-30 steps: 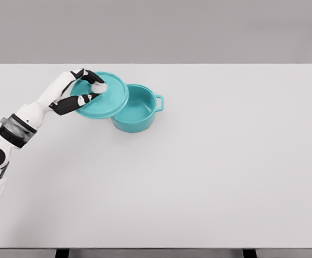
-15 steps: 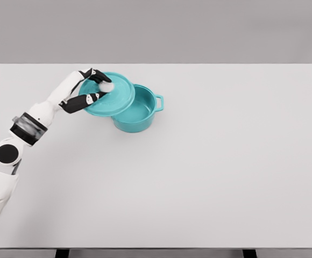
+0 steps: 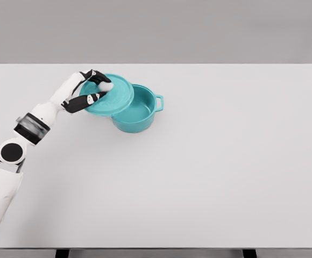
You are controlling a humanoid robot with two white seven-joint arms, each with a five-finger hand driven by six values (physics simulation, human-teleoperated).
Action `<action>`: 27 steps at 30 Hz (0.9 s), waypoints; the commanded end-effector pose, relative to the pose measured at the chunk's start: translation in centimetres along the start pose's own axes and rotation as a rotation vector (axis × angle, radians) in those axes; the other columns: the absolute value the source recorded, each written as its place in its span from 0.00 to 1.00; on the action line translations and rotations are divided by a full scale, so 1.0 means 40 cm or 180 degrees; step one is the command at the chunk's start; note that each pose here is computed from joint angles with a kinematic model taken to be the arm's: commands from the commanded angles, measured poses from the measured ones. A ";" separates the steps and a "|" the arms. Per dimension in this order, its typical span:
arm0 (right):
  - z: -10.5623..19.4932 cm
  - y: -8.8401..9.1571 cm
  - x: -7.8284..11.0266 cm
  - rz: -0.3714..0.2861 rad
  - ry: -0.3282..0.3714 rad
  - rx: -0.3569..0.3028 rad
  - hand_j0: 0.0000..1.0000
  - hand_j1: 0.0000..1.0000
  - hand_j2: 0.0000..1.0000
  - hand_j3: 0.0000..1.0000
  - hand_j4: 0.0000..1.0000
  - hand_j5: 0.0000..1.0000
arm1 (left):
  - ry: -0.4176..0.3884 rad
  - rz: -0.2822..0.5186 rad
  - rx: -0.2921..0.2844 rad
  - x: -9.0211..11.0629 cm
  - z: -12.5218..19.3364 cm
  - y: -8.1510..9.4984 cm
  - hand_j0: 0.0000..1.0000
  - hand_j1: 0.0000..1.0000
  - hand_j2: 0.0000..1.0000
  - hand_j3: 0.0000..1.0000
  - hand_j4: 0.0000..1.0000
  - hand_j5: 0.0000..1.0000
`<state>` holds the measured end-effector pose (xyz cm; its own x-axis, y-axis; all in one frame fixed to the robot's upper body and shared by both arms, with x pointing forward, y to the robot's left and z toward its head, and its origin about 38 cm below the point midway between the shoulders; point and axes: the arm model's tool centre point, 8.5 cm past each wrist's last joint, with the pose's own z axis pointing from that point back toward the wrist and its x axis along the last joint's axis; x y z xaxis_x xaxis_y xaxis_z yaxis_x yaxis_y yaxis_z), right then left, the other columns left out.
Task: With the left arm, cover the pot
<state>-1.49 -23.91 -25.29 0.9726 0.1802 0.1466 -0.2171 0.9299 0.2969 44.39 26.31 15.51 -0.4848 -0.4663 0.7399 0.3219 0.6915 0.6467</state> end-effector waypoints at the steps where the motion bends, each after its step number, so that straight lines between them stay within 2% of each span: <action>1: 0.000 0.000 0.000 0.0001 0.0000 0.0001 1.00 1.00 1.00 1.00 1.00 1.00 | 0.0082 0.0048 -0.0002 -0.022 0.001 -0.013 0.52 0.52 0.52 0.52 0.52 0.52; 6: 0.000 0.000 0.000 0.0001 0.0000 0.0001 1.00 1.00 1.00 1.00 1.00 1.00 | 0.0064 0.0079 0.0019 -0.019 -0.020 -0.016 0.52 0.52 0.52 0.52 0.52 0.52; 10: 0.000 0.000 0.000 0.0001 0.0000 0.0001 1.00 1.00 1.00 1.00 1.00 1.00 | 0.0055 0.0089 -0.0004 -0.017 -0.027 -0.030 0.52 0.52 0.52 0.52 0.52 0.52; 12: 0.000 0.000 0.000 0.0001 0.0000 0.0001 1.00 1.00 1.00 1.00 1.00 1.00 | 0.0049 0.0066 -0.0032 -0.011 -0.040 -0.051 0.52 0.52 0.52 0.52 0.52 0.52; 27: 0.000 0.000 0.000 0.0001 0.0000 0.0001 1.00 1.00 1.00 1.00 1.00 1.00 | 0.0047 0.0142 -0.0067 -0.012 -0.063 -0.081 0.52 0.52 0.52 0.52 0.52 0.52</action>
<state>-1.49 -23.91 -25.29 0.9726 0.1801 0.1467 -0.2170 0.9299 0.2968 45.66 23.22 13.64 -0.4582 -0.4520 0.7653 0.3542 0.6969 0.6237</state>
